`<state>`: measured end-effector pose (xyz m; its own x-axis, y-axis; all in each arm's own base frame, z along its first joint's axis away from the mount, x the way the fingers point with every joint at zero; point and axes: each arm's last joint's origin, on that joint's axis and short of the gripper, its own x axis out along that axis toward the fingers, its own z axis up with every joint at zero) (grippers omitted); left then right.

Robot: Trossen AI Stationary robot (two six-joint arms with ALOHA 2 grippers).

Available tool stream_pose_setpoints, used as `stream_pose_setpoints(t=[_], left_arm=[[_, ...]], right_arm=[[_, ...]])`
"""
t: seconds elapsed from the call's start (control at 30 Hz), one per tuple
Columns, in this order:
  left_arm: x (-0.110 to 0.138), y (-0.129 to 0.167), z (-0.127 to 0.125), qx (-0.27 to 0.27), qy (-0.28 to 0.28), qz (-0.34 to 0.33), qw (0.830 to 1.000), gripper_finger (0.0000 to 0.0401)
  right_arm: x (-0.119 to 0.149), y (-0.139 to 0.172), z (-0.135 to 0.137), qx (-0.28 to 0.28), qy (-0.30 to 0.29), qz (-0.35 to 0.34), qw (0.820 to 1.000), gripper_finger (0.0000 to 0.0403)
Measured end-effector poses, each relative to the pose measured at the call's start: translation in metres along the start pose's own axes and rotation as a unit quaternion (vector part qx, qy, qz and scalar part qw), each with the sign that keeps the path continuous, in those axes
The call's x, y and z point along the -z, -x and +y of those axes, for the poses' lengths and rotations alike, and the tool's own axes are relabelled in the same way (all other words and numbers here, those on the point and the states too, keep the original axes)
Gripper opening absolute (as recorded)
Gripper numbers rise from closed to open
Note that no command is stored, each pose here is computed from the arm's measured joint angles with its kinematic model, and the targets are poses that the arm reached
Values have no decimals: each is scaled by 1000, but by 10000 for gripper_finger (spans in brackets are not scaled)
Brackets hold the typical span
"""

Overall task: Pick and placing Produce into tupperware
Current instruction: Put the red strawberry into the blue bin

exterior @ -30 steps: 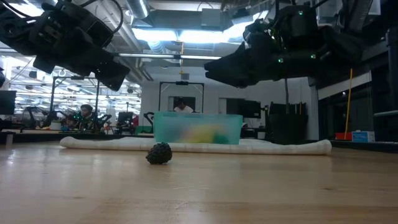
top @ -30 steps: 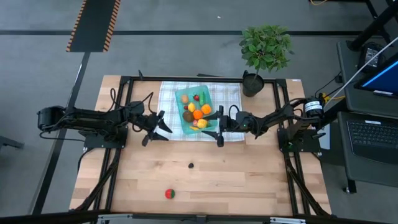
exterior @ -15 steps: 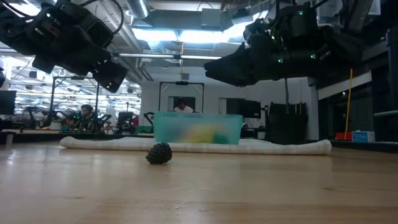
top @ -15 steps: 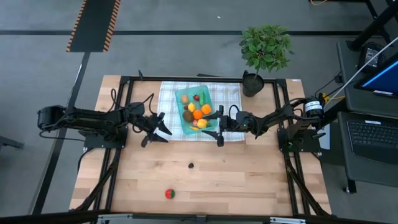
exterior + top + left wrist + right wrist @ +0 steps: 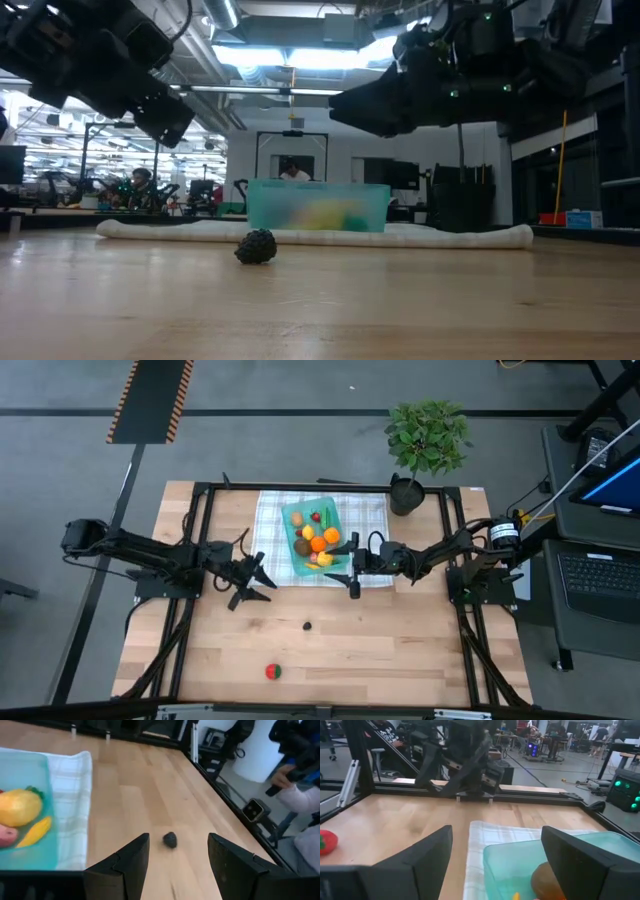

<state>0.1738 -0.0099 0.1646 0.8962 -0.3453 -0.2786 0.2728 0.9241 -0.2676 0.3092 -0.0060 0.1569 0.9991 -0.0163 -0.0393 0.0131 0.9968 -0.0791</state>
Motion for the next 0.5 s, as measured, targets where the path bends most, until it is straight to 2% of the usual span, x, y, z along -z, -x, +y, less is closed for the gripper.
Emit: stream_pose_setpoints(t=[0.2,0.27,0.37,0.5], left_arm=[[1,-8,-30,-25,13,52,998,192],[-1,-10,-44,-38,1,64,997,192],[-6,-12,-66,-42,-23,52,997,192],[-7,-8,-94,-38,-14,47,998,192]], right_arm=[[-2,1,13,-20,-11,-10,1000,307],[-2,3,18,-29,-11,-16,999,307],[-3,5,26,-42,-10,-26,999,307],[-4,7,39,-63,-9,-29,998,307]])
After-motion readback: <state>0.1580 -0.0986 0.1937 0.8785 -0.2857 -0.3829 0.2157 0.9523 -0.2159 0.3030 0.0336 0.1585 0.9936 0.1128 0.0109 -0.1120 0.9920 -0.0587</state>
